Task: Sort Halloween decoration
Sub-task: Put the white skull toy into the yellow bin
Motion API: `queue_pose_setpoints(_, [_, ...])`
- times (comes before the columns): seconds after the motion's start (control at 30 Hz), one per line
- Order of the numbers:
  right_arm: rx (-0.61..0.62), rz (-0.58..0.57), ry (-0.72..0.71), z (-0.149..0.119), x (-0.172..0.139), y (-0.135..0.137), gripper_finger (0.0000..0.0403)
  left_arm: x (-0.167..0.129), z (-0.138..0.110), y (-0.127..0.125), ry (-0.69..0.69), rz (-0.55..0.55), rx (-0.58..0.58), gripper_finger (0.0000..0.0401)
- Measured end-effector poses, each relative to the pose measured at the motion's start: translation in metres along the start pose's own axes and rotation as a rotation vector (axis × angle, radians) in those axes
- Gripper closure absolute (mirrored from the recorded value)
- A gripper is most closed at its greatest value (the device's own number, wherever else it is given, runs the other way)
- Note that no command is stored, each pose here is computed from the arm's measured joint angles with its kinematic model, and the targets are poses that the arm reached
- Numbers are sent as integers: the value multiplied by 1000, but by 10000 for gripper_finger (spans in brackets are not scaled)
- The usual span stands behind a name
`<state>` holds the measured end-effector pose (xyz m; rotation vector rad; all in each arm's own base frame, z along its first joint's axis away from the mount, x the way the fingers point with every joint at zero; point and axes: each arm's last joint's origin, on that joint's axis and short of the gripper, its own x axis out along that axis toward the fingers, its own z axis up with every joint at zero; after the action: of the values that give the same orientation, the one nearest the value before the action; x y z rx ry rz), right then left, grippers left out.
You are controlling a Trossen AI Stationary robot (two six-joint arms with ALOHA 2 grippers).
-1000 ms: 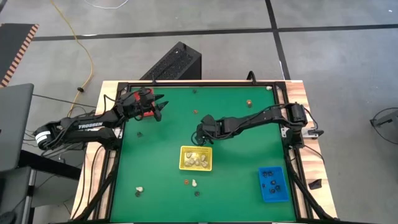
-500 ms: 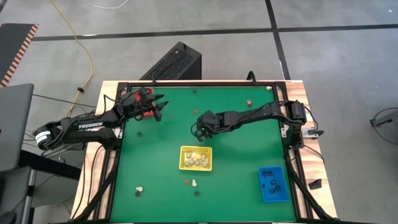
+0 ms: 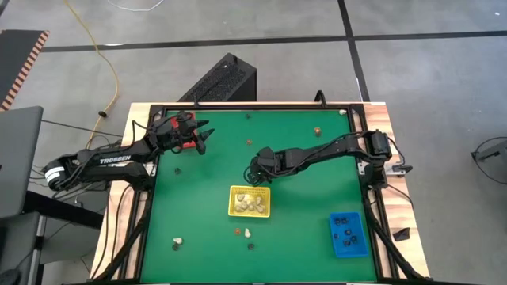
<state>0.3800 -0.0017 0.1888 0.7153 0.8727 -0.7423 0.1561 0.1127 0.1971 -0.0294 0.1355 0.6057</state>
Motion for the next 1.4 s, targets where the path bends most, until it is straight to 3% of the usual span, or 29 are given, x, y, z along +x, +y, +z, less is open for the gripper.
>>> queue_pose_setpoints(0.33, [-21,-18,26,-9,29,3,132,0,0,0,0,0,-1,208])
queue_pose_setpoints(0.67, [-17,-45,36,-12,32,2,139,0,0,0,-1,1,2,208])
queue_pose_setpoints(1.1, [-51,-31,7,-10,33,3,270,0,0,0,0,0,1,208])
queue_pose_setpoints(1.23, [-77,17,-28,-5,28,8,303,0,0,0,1,0,1,208])
queue_pose_setpoints(1.4, [-118,123,-102,7,3,15,316,0,0,0,2,0,2,208])
